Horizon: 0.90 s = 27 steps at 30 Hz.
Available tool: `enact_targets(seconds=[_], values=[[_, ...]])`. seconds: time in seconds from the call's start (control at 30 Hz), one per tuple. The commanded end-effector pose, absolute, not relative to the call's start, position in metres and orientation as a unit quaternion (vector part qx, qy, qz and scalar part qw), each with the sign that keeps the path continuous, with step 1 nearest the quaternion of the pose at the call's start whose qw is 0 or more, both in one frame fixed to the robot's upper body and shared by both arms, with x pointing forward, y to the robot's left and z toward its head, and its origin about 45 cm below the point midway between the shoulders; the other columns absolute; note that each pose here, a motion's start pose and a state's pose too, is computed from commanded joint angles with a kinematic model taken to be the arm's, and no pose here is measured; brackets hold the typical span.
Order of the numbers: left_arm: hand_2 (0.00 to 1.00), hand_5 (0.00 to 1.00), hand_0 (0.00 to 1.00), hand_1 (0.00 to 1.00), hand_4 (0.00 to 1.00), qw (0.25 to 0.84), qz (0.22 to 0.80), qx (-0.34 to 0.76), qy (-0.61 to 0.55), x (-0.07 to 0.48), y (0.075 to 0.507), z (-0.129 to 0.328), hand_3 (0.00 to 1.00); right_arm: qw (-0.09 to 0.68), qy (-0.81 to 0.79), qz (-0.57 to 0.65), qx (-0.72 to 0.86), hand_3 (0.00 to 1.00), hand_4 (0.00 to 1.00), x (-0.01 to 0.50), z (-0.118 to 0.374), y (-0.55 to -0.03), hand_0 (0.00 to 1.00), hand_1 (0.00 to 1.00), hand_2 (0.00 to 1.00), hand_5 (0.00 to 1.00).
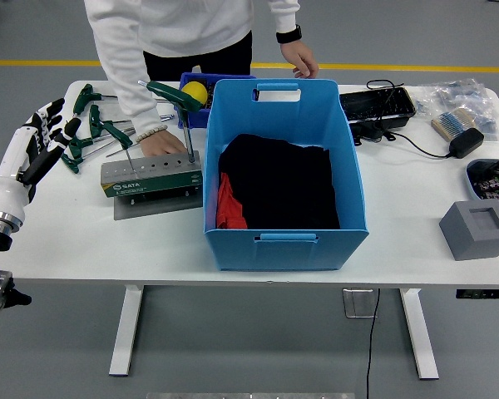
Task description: Lift tool from toolbox,place it in box,lift tool from toolbox,place it in box
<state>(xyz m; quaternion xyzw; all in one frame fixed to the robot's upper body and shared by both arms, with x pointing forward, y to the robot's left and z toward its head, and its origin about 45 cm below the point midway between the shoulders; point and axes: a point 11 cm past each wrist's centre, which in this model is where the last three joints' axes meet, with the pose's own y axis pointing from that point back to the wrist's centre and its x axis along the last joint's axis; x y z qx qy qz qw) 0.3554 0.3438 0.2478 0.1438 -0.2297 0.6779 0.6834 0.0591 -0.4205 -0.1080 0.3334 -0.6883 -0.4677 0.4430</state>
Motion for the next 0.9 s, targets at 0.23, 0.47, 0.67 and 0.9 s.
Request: enact_targets(seconds=[0.23, 0.47, 0.67, 0.9], values=[[0.998, 0.535, 0.997, 0.998, 0.998, 0.655, 0.567, 0.263, -0.424, 0.391, 0.319, 0.297, 0.998, 0.445, -0.689, -0.466, 0.332, 0.594, 0.819, 0.059, -0.107, -0.424, 0.675, 0.661, 0.735, 0.725], [0.998, 0.515, 0.998, 0.998, 0.998, 0.593, 0.497, 0.357, -0.524, 0.413, 0.299, 0.315, 0.998, 0.441, -0.693, -0.468, 0.327, 0.593, 0.819, 0.057, -0.106, -0.426, 0.676, 0.661, 0.734, 0.724], [0.998, 0.498, 0.998, 0.998, 0.998, 0.590, 0.445, 0.393, -0.546, 0.433, 0.269, 0.314, 0.998, 0.446, -0.690, -0.468, 0.326, 0.592, 0.820, 0.057, -0.106, -0.427, 0.676, 0.662, 0.734, 0.724], [0.919, 0.543, 0.877, 0.930, 0.998, 0.627, 0.431, 0.386, -0.521, 0.449, 0.238, 0.303, 0.930, 0.447, -0.689, -0.468, 0.325, 0.590, 0.819, 0.058, -0.106, -0.428, 0.677, 0.664, 0.734, 0.722]])
